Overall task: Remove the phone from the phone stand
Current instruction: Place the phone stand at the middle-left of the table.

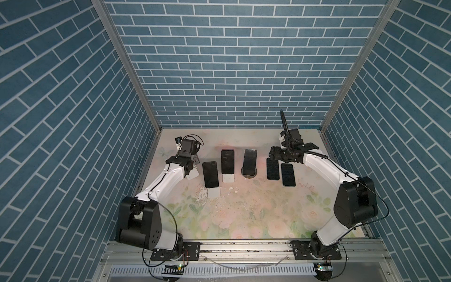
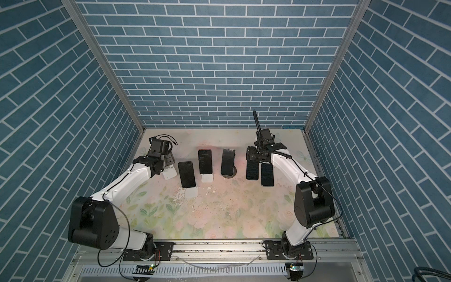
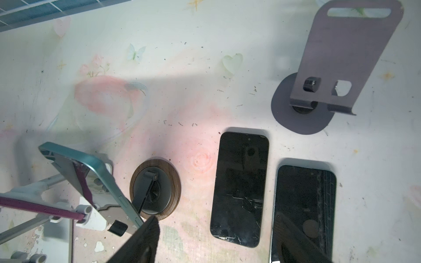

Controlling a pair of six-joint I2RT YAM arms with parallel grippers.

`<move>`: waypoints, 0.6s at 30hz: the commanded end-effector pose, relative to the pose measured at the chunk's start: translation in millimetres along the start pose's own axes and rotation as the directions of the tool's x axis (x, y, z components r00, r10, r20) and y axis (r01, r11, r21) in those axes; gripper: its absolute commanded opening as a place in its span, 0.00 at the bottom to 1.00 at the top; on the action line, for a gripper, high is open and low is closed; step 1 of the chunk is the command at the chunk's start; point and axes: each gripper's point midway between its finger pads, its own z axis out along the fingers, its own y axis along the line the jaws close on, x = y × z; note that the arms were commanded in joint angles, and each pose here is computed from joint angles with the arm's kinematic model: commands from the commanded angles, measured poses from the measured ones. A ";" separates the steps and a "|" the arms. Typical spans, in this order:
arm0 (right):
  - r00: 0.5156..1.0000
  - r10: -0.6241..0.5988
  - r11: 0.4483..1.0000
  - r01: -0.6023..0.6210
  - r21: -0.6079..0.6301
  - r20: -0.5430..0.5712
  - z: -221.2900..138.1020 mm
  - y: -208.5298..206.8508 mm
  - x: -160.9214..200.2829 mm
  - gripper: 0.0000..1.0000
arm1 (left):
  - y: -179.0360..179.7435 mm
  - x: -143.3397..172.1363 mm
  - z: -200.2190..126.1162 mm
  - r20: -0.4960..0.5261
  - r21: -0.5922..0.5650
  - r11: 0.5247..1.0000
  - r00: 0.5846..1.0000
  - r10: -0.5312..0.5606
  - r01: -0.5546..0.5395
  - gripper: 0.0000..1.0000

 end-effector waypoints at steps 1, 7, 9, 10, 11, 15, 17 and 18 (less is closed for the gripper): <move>1.000 -0.021 1.000 0.021 0.019 0.011 -8.1 5.4 -10.2 0.80 | -7.7 -15.9 15.0 0.051 0.038 0.999 0.998 -0.036 0.034 0.57; 0.999 -0.030 0.999 0.029 0.030 0.012 -10.4 13.4 -9.9 0.80 | -6.8 -7.3 40.1 0.030 0.030 0.997 0.997 -0.066 0.065 0.57; 0.999 -0.030 0.999 0.030 0.032 0.011 -9.8 16.0 -9.5 0.80 | -5.9 -1.2 48.3 0.014 0.022 0.998 0.998 -0.067 0.066 0.57; 0.999 -0.031 0.999 0.031 0.033 0.010 -9.6 17.7 -9.4 0.80 | -6.5 1.9 52.1 0.006 0.022 0.998 0.998 -0.067 0.067 0.58; 0.999 -0.032 0.999 0.032 0.036 0.008 -9.2 19.0 -9.0 0.80 | -6.2 4.2 55.0 0.000 0.020 0.997 0.998 -0.069 0.069 0.59; 1.000 -0.023 0.999 0.023 0.040 0.006 -9.2 23.1 -10.7 0.80 | -5.3 11.0 61.6 -0.017 0.013 0.997 0.997 -0.074 0.074 0.69; 1.000 -0.024 0.999 0.023 0.039 0.009 -8.4 25.2 -12.5 0.80 | -4.1 13.4 63.5 -0.026 0.009 0.997 0.997 -0.077 0.077 0.75; 1.000 -0.023 0.999 0.022 0.038 0.010 -7.9 26.1 -13.7 0.80 | -3.5 13.6 63.8 -0.027 0.006 0.997 0.996 -0.080 0.080 0.77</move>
